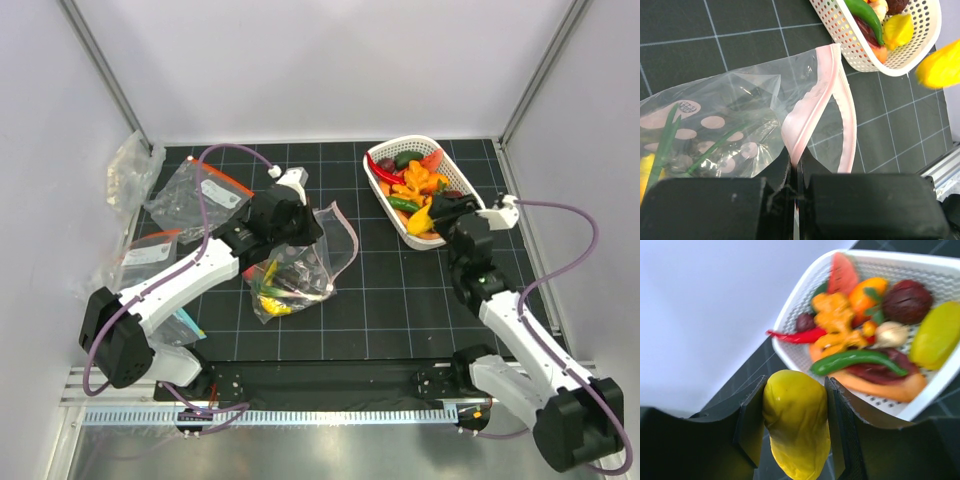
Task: Place the food in the zip-top bag and seal the zipper
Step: Place the fake fruit in the zipper food storage bag.
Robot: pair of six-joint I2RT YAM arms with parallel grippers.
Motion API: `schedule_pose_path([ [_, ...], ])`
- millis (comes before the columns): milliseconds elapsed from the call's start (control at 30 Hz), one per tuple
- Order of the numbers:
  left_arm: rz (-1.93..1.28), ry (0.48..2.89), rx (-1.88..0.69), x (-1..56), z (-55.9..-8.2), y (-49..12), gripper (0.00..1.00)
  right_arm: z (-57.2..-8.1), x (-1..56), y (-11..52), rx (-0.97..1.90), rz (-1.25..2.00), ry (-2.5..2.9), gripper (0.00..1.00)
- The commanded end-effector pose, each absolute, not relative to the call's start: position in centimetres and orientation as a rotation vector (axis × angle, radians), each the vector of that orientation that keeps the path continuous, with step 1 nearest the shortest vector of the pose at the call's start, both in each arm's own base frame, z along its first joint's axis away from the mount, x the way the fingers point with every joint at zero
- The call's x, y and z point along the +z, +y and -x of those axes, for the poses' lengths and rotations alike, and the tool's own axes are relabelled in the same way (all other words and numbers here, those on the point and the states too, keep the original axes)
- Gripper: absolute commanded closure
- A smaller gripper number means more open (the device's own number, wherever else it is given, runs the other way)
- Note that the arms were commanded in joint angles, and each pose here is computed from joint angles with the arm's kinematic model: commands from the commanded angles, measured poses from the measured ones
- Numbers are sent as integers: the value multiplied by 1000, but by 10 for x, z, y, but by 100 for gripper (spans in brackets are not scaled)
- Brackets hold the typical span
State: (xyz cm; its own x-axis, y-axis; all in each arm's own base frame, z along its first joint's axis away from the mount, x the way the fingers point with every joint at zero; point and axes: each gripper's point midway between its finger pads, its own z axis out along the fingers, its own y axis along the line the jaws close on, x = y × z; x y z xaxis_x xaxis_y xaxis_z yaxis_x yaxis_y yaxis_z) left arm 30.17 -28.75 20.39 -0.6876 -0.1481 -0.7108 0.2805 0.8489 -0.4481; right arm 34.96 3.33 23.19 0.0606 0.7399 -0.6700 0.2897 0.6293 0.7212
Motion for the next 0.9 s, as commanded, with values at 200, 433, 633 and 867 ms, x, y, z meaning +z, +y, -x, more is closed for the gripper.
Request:
schedule_pose_path([
  [200, -120, 2163, -841, 233, -294, -310, 96, -324, 317, 126, 628, -456, 1362, 84],
  [433, -150, 2190, -872, 228, -291, -318, 96, -292, 346, 192, 809, -131, 1284, 84],
  [633, -170, 2206, -928, 227, -288, -327, 97, -278, 357, 203, 842, -45, 1230, 89],
  [867, -129, 2199, -990, 237, -291, -318, 98, -283, 335, 238, 838, 39, 1300, 92],
])
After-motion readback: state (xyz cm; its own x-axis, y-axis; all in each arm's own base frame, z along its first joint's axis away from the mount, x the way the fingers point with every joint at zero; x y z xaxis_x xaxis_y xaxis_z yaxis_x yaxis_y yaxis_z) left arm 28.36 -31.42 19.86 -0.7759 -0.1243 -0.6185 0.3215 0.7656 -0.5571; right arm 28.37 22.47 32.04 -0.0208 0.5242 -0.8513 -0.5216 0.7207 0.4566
